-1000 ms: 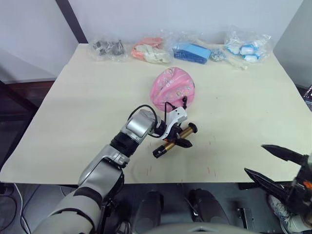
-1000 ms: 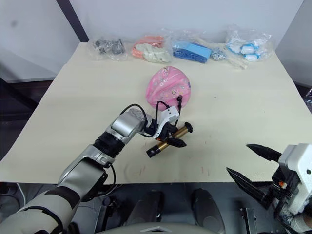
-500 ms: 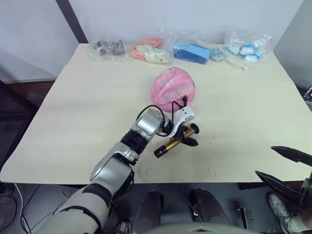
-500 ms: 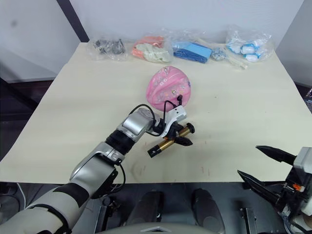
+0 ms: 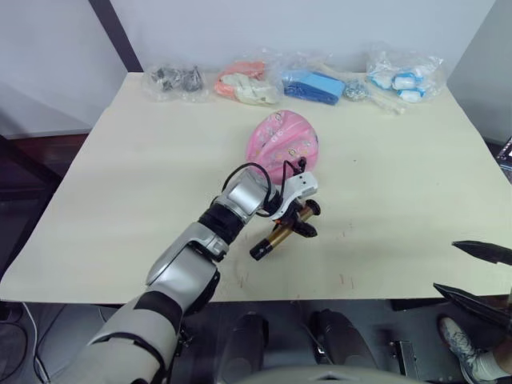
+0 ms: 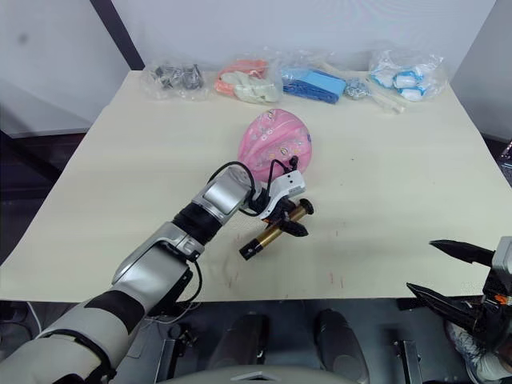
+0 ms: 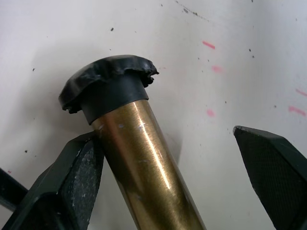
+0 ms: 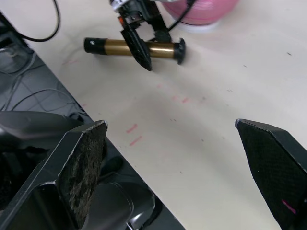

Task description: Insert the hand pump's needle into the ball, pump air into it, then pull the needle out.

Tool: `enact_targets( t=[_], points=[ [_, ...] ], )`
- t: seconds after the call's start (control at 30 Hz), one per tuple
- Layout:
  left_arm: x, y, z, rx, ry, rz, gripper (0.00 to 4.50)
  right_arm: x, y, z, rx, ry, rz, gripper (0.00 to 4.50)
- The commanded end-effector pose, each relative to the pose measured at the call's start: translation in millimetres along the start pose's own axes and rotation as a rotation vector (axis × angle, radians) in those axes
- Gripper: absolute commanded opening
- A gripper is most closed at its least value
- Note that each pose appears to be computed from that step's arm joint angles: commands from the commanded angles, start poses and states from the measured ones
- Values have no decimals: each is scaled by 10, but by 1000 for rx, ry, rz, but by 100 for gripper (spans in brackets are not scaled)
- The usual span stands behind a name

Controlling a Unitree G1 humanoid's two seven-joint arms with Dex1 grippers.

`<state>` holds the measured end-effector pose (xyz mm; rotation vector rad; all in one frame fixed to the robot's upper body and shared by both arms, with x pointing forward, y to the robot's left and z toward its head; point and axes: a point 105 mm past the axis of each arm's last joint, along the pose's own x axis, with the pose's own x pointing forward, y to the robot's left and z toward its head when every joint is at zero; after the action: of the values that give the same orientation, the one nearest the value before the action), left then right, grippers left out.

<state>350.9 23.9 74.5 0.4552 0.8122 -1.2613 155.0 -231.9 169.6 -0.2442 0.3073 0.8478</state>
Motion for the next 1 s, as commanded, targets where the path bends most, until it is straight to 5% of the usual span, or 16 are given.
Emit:
enact_targets(
  t=[0.03,0.4,0.53,0.7,1.0],
  points=[
    [-48,21,71,52,11,16,448,-27,-43,8,-19,0,0,450],
    [-130,84,-9,81,57,45,448,9,-9,34,-41,-45,17,450],
    [-113,71,-28,93,65,42,333,26,-8,18,-40,-45,19,450],
    [-143,46,38,104,23,31,107,37,-2,32,-42,-47,18,450],
    [-494,-196,399,93,-237,-108,107,22,-4,83,-34,-68,-3,450]
  ],
)
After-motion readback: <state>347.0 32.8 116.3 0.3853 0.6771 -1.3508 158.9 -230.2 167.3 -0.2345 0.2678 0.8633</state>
